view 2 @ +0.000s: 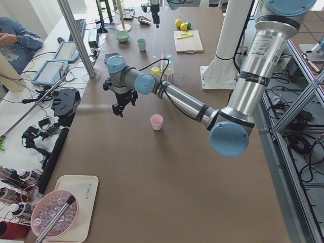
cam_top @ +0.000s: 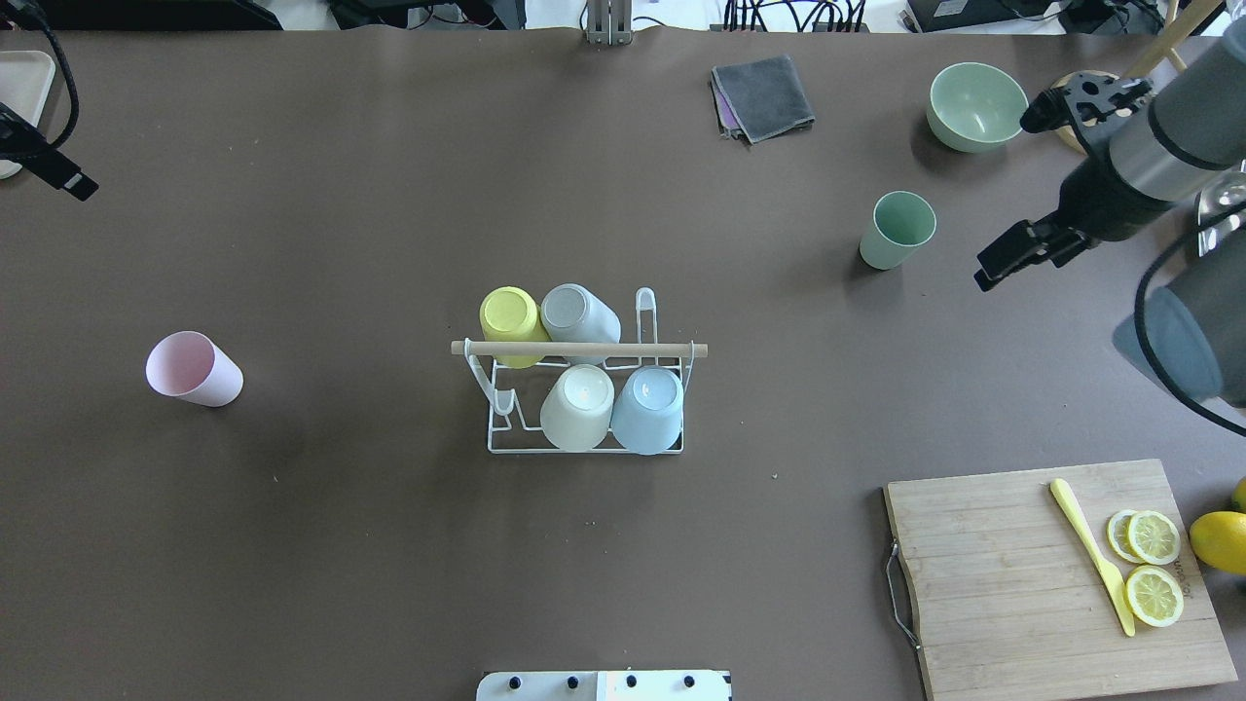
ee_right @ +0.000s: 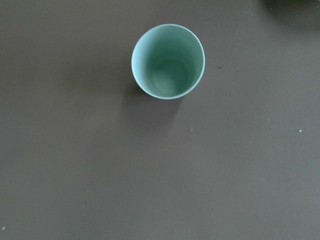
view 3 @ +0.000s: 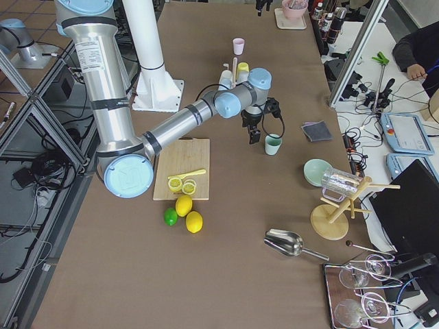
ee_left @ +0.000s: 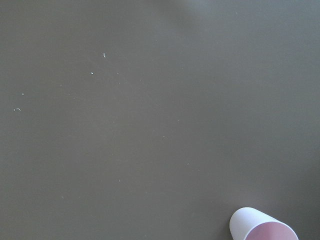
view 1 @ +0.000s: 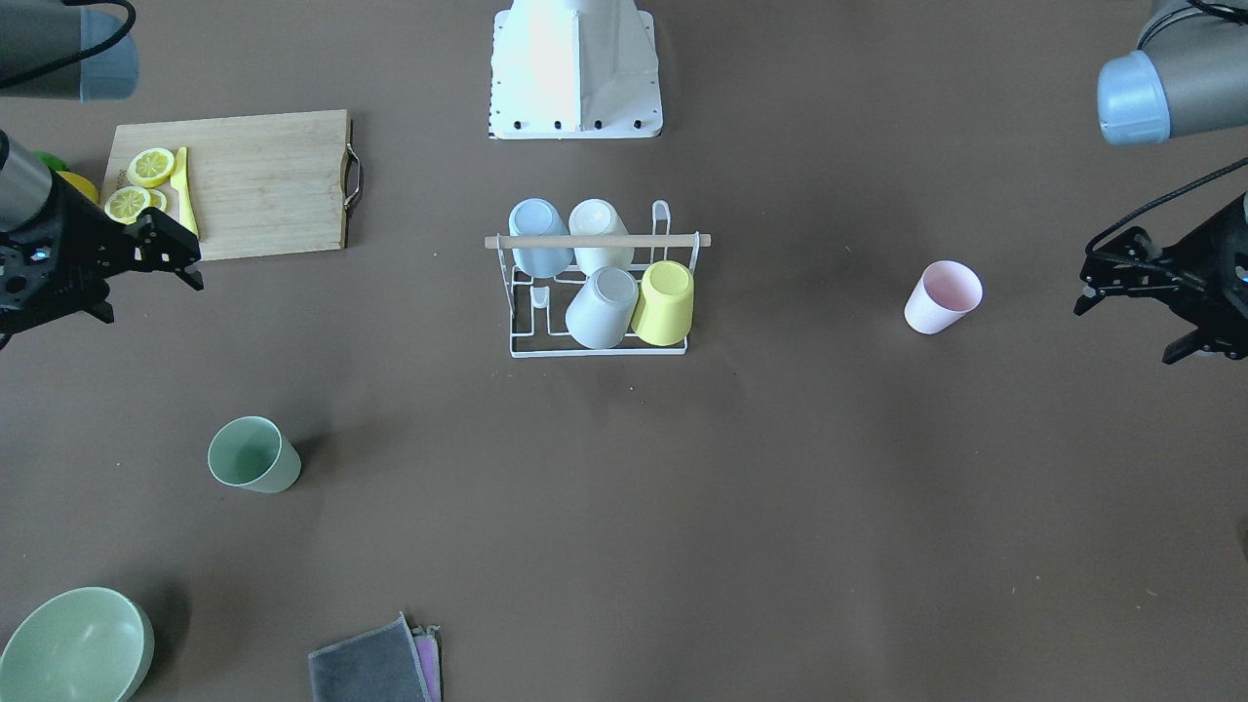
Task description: Place cup on cup holder
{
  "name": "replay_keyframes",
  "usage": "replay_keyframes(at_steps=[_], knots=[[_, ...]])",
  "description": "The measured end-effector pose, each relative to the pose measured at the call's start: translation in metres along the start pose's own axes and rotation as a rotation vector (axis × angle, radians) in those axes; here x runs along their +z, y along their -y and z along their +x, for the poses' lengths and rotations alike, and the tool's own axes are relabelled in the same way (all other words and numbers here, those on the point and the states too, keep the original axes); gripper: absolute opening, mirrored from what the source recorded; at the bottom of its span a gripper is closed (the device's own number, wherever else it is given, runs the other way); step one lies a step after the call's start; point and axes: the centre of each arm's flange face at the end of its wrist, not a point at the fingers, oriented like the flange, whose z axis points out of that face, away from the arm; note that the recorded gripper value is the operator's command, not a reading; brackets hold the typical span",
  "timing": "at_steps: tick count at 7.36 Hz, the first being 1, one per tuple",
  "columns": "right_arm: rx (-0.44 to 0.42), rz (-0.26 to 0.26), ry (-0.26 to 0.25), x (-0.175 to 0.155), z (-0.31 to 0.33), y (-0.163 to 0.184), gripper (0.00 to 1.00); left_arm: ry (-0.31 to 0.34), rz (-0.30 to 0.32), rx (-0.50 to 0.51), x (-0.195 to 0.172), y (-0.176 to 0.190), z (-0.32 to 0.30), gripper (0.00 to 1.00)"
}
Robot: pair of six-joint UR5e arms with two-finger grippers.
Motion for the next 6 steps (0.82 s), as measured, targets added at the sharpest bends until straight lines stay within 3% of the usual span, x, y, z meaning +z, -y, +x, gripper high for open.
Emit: replay_keyframes(at_steps=[3,6], knots=[[0.03,-0.09,-0.048,0.006,-0.013,0.111,1.0,-0.005,-0.004,0.009,0.004,0.007,0.005,0.98],[0.025,-0.214,-0.083,0.045,0.003,0.2,1.0,-0.014,-0.009,0.028,0.009,0.014,0.015,0.98]])
